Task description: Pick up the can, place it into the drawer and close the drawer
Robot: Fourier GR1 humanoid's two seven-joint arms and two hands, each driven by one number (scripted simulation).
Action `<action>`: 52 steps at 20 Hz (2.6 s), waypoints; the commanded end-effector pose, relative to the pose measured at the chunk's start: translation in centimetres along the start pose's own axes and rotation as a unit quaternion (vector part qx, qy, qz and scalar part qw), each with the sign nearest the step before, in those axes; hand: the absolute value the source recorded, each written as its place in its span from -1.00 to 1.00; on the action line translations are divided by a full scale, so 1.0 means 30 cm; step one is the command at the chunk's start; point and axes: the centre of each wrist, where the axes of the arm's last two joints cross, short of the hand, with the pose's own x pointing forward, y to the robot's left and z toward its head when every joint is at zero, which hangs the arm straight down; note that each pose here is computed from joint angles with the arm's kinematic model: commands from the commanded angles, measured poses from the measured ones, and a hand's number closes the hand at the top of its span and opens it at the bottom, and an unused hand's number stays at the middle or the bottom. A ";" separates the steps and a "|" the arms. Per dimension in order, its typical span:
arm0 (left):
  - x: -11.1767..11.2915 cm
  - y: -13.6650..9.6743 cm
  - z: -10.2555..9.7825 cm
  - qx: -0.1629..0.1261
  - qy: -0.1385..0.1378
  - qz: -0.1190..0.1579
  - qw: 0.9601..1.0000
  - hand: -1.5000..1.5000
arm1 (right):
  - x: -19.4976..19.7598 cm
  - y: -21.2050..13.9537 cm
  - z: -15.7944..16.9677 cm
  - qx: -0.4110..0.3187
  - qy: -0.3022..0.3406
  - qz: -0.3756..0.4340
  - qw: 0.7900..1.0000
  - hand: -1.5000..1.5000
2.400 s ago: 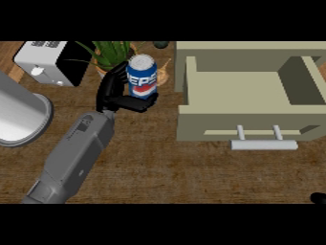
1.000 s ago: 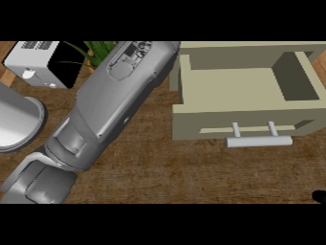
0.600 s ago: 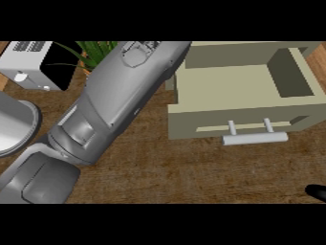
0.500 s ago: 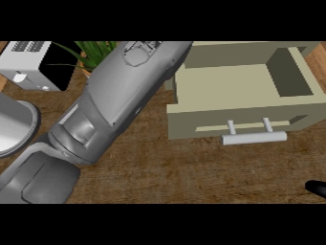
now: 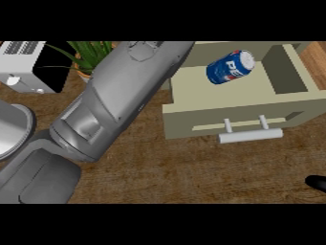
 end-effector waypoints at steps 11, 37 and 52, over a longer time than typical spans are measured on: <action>-0.009 -0.001 -0.003 0.047 0.001 0.028 0.998 -1.00 | 0.031 0.044 -0.090 0.057 -0.074 0.104 0.990 -1.00; 0.032 0.053 -0.038 0.032 -0.008 0.049 0.998 -1.00 | -0.314 0.426 -0.351 0.139 -0.107 0.456 0.872 -1.00; -0.003 0.264 -0.083 0.053 -0.005 0.042 0.998 -1.00 | -0.511 0.514 -0.537 0.052 -0.111 0.513 0.850 -1.00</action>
